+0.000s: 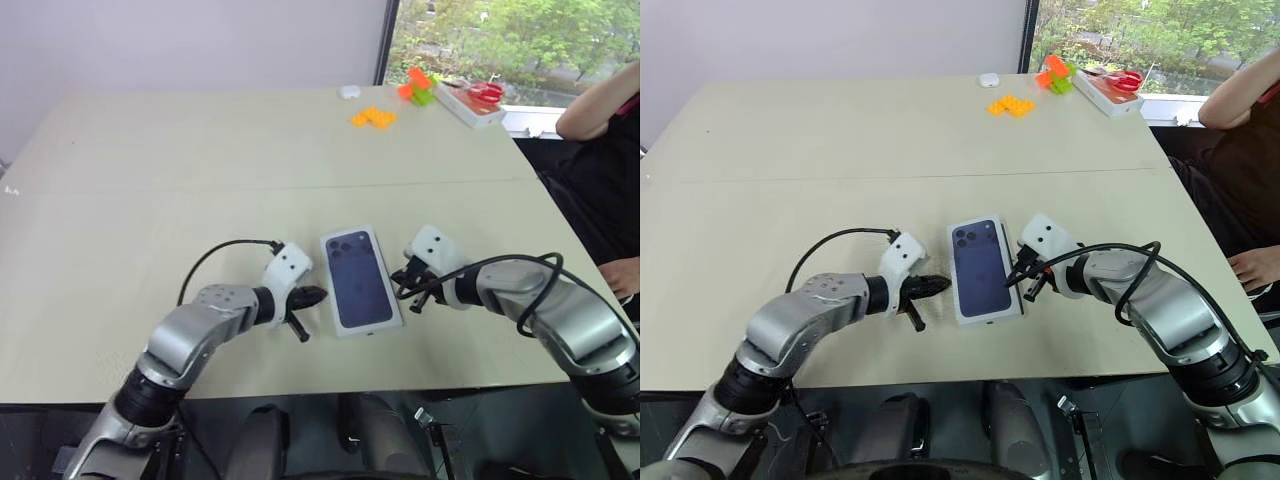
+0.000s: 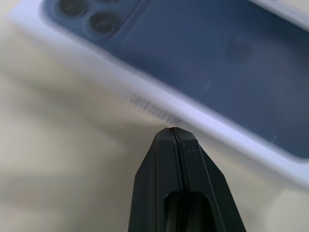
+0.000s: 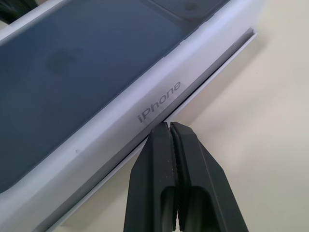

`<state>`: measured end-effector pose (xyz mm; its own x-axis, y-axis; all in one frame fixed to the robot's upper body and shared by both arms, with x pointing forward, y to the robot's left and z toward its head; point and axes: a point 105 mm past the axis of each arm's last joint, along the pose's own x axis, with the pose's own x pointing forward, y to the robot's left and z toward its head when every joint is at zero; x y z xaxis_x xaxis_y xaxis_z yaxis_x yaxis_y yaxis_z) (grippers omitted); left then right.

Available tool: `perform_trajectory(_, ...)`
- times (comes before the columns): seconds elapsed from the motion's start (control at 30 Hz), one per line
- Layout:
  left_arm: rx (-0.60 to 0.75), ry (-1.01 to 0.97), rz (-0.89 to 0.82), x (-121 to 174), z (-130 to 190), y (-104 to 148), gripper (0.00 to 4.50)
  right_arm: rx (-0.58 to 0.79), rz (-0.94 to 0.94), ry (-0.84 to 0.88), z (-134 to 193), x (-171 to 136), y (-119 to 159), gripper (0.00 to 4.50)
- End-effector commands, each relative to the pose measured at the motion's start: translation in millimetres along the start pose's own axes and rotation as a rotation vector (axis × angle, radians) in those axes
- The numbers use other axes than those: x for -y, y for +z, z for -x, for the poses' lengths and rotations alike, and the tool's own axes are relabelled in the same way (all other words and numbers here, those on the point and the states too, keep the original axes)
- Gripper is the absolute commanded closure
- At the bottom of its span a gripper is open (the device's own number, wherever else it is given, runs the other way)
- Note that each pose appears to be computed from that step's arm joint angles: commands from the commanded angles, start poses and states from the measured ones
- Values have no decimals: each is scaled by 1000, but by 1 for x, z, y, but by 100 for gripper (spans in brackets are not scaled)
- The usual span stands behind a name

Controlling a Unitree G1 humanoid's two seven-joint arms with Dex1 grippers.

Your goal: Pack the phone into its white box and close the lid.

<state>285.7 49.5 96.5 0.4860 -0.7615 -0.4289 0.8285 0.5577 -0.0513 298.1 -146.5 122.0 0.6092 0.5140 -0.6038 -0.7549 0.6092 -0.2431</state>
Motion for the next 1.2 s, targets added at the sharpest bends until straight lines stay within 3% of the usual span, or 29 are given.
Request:
perform_trajectory(0.03, 70, -14, -28, 4, 1, 17, 450, 46, 29, -18, 7, 2, 12, 442)
perform_trajectory(0.33, 113, -25, -1, 6, 5, 24, 450, 39, 38, -5, 5, -1, 9, 442)
perform_trajectory(0.97, 58, -30, -31, 9, 1, 12, 450, -6, 48, 7, 3, -5, -3, 442)
perform_trajectory(1.1, 70, -12, -18, 3, 6, 14, 450, 9, 66, -38, 9, 5, 0, 442)
perform_trajectory(1.2, 156, -9, 41, -5, 19, 28, 450, 34, 71, -98, 21, 23, 2, 442)
